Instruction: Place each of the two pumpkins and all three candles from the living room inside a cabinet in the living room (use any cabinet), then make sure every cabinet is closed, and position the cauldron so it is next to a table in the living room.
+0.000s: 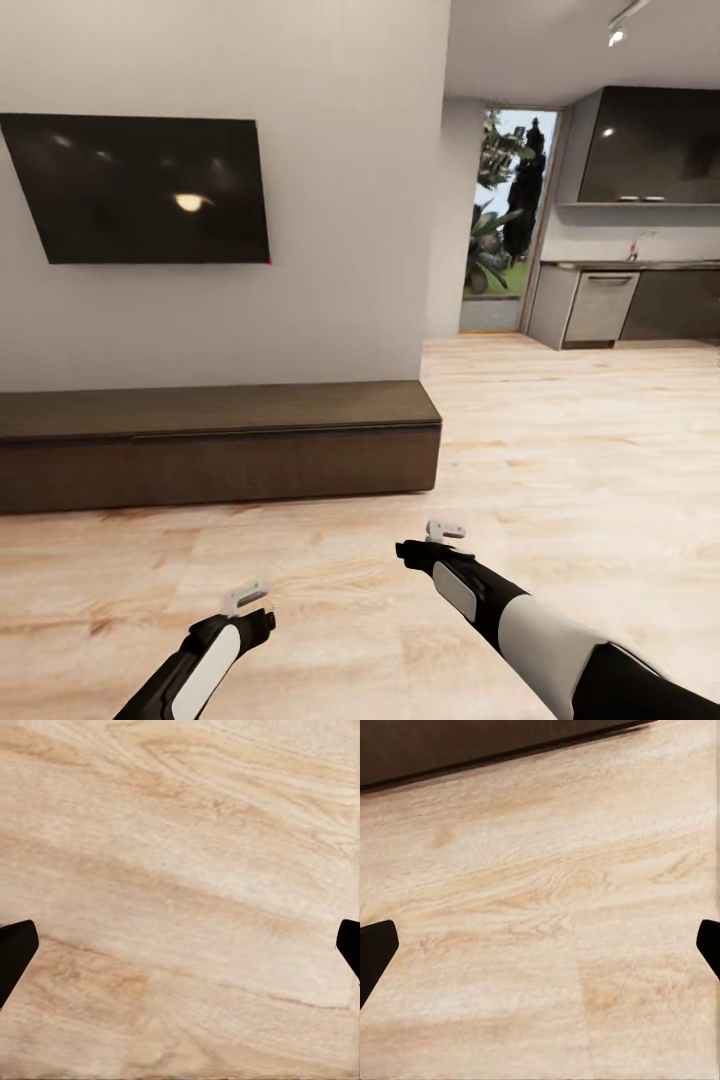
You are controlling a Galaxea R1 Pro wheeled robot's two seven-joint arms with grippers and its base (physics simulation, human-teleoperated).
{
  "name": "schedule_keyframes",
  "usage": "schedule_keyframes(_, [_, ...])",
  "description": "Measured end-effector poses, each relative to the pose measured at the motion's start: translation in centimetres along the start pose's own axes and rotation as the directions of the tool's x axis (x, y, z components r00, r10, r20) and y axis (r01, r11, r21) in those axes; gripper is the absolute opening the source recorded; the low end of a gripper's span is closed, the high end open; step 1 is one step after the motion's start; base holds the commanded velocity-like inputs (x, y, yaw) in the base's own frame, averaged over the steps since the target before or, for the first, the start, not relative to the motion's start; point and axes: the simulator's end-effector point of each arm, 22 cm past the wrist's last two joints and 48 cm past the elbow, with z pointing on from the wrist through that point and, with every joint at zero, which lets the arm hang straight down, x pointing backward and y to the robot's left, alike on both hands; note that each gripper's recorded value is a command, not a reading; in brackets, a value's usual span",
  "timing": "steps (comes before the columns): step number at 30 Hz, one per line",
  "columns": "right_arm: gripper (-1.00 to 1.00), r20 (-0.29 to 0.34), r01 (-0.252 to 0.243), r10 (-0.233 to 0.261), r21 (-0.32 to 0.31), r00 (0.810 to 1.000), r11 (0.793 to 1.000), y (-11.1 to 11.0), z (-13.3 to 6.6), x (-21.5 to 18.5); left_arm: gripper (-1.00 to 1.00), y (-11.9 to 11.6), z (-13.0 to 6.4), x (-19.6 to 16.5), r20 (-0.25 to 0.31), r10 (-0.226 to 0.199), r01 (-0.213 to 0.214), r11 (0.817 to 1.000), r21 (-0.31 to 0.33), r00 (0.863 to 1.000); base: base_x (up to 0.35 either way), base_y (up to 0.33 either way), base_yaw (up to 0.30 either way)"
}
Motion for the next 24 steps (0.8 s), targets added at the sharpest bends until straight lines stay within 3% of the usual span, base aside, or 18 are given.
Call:
schedule_keyframes(7, [1.0, -0.013, -0.001, 0.001, 0.001, 1.0, 1.0, 0.2, -0.4, -0.8, 1.0, -0.3, -0.8, -0.7, -0.011, -0.001, 0.001, 1.0, -0.003, 1.0, -0.214, 0.0, 0.0])
schedule_keyframes(24, [1.0, -0.042, -0.004, 0.004, 0.003, 0.999, 1.0, 0.8, -1.5, -2.5, 1.0, -0.7, -2.7, -2.2, -0.039, -0.004, 0.004, 1.0, -0.01, 0.999, -0.007, 0.0, 0.0])
